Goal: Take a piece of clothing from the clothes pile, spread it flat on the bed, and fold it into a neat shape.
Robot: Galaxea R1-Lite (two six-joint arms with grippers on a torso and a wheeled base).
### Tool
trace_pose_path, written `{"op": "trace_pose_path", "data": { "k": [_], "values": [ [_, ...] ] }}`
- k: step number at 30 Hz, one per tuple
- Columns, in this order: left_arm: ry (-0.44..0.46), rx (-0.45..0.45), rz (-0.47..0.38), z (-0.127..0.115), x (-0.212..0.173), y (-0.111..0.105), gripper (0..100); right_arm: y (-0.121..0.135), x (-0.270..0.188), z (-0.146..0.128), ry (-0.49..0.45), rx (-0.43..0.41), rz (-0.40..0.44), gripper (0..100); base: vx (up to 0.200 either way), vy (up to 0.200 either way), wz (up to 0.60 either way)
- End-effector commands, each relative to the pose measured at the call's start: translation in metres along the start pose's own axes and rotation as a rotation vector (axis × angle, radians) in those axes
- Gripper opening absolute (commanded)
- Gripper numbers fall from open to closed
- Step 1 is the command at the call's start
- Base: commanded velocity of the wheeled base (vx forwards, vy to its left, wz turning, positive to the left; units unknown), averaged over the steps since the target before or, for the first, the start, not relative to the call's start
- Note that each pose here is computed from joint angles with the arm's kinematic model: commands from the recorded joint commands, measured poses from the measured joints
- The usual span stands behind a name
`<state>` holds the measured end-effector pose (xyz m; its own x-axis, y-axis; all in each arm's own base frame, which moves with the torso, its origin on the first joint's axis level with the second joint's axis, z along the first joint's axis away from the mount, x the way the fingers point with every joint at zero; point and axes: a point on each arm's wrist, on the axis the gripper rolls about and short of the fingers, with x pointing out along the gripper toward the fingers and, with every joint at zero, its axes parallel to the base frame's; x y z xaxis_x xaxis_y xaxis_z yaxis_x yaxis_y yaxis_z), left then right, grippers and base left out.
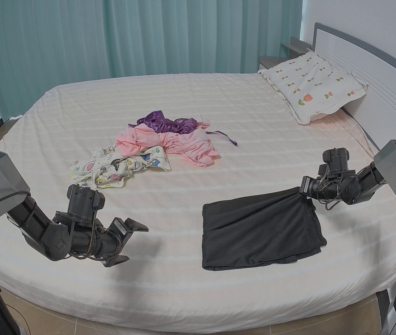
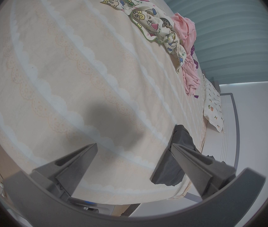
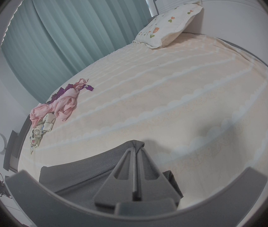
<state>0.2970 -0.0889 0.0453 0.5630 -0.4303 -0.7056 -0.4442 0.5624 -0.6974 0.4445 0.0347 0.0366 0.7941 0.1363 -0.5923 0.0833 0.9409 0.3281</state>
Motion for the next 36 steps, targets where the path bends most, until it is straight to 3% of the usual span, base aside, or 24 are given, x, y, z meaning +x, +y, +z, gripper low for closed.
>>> {"op": "trace_pose_path", "data": {
  "k": [1,7,8,15,19,20,24,36],
  "values": [
    [0.000,-0.001,0.000,0.000,0.000,0.000,100,-0.002,0.001,-0.003,0.010,0.006,-0.004,100,0.000,0.000,0.00],
    [0.001,0.000,0.000,0.000,0.000,0.000,100,-0.001,-0.009,0.005,-0.012,0.037,-0.001,100,0.000,0.000,0.00],
    [0.002,-0.001,0.001,0.000,0.000,0.000,100,0.003,-0.023,0.014,-0.036,0.074,0.008,100,0.000,0.000,0.00],
    [0.005,0.000,0.000,-0.001,0.000,0.000,100,0.005,-0.067,0.004,-0.002,0.103,0.007,100,0.000,0.000,0.00],
    [0.004,0.000,-0.001,0.000,0.000,0.000,100,0.009,-0.110,-0.047,0.130,0.094,-0.002,100,0.000,0.000,0.00],
    [0.005,0.000,0.000,-0.001,0.000,0.000,100,0.009,-0.112,-0.048,0.132,0.095,0.000,100,0.000,0.000,0.00],
    [0.016,-0.006,-0.001,-0.002,0.000,0.001,100,0.011,-0.130,-0.086,0.209,0.149,0.064,100,0.000,0.000,0.00],
    [0.059,-0.001,0.005,-0.008,0.004,0.004,100,-0.005,-0.126,-0.110,0.151,0.167,0.182,100,0.000,0.000,0.00]
  ]
}}
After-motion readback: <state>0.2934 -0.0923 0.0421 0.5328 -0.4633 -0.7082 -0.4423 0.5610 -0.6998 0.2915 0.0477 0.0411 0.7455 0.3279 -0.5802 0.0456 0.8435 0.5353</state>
